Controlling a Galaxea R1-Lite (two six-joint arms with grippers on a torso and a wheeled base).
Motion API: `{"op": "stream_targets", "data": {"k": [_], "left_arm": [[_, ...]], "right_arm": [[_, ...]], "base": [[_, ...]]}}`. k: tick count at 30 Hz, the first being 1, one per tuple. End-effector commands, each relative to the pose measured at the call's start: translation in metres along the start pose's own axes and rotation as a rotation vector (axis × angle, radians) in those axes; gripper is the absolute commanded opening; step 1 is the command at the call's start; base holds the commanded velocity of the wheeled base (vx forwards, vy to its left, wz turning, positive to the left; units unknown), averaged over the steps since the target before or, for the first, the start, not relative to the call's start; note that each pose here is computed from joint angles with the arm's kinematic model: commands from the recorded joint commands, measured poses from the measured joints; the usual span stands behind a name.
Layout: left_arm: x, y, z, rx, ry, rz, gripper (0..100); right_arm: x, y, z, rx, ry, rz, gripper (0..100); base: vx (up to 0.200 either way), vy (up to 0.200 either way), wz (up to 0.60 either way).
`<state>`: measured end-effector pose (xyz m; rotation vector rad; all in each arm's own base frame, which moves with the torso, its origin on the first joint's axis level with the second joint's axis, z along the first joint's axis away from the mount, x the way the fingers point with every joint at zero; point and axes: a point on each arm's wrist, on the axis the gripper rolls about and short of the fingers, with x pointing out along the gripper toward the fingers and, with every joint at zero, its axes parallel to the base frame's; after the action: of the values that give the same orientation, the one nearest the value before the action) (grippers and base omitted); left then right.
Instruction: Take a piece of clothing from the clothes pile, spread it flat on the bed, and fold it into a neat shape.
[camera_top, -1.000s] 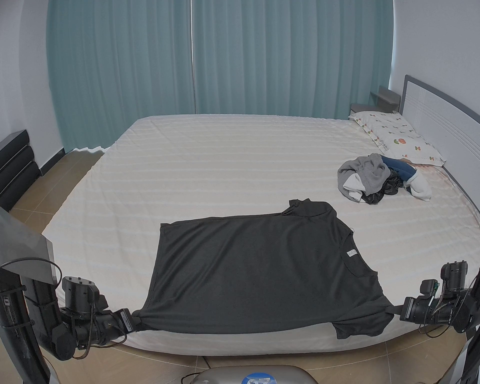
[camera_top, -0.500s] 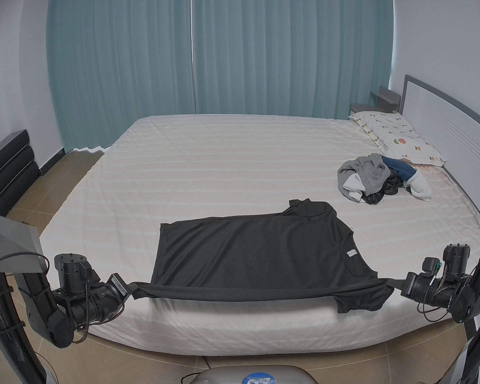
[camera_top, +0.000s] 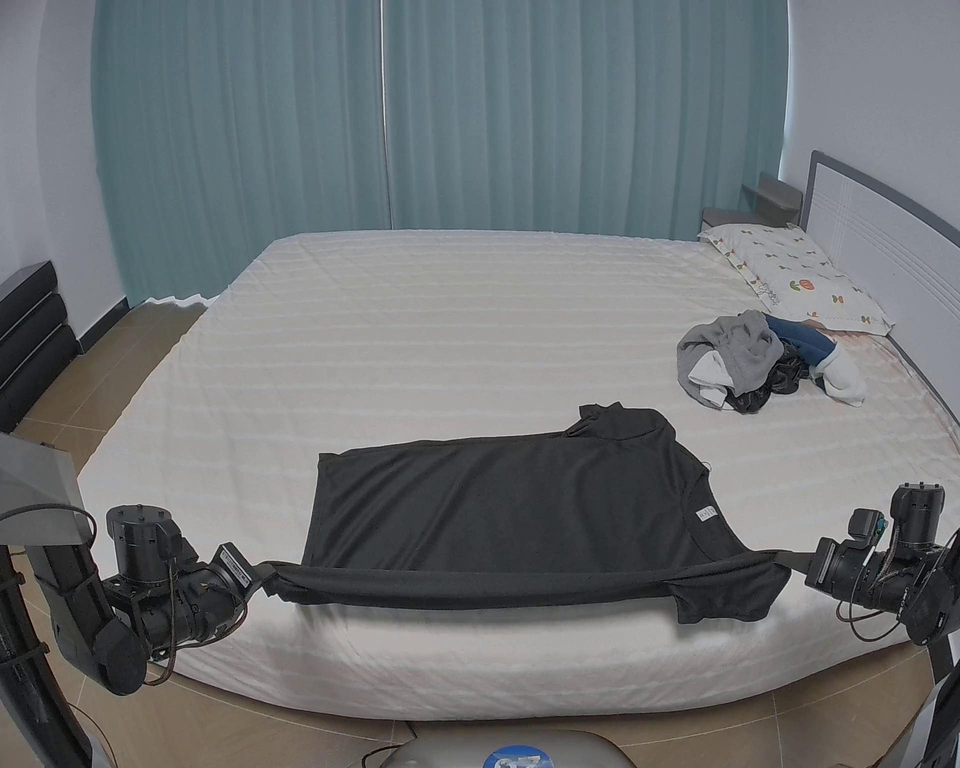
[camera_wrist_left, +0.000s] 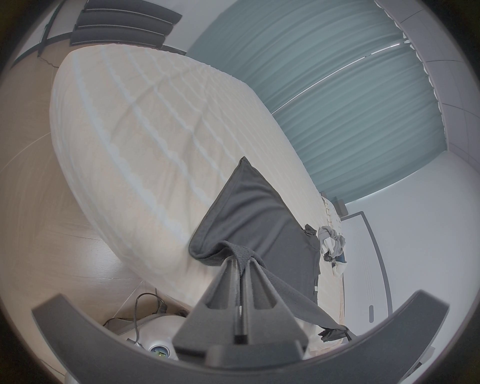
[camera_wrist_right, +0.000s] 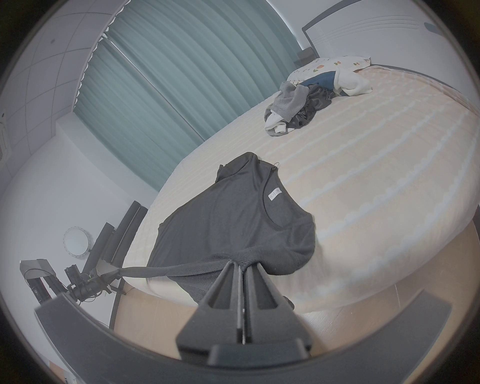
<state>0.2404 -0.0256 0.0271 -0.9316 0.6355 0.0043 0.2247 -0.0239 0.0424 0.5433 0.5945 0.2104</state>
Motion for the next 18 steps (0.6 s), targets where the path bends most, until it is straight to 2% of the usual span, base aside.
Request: {"op": "stream_targets", "data": {"k": [1, 3, 18], "left_arm": [[-0.001, 0.0, 0.0, 0.0, 0.0, -0.001, 0], [-0.002, -0.002, 0.001, 0.002, -0.005, -0.007, 0], [0.007, 0.0, -0.001, 0.003, 0.012, 0.002, 0]], "right_arm": [[-0.002, 0.002, 0.001, -0.005, -0.008, 0.006, 0], [-0.002, 0.002, 0.002, -0.007, -0.011, 0.008, 0], [0.011, 0.0, 0.002, -0.003, 0.018, 0.024, 0]], "base": [[0.2, 0.0, 0.0], [0.2, 0.0, 0.0], [0.0, 0.0, 0.0]]}}
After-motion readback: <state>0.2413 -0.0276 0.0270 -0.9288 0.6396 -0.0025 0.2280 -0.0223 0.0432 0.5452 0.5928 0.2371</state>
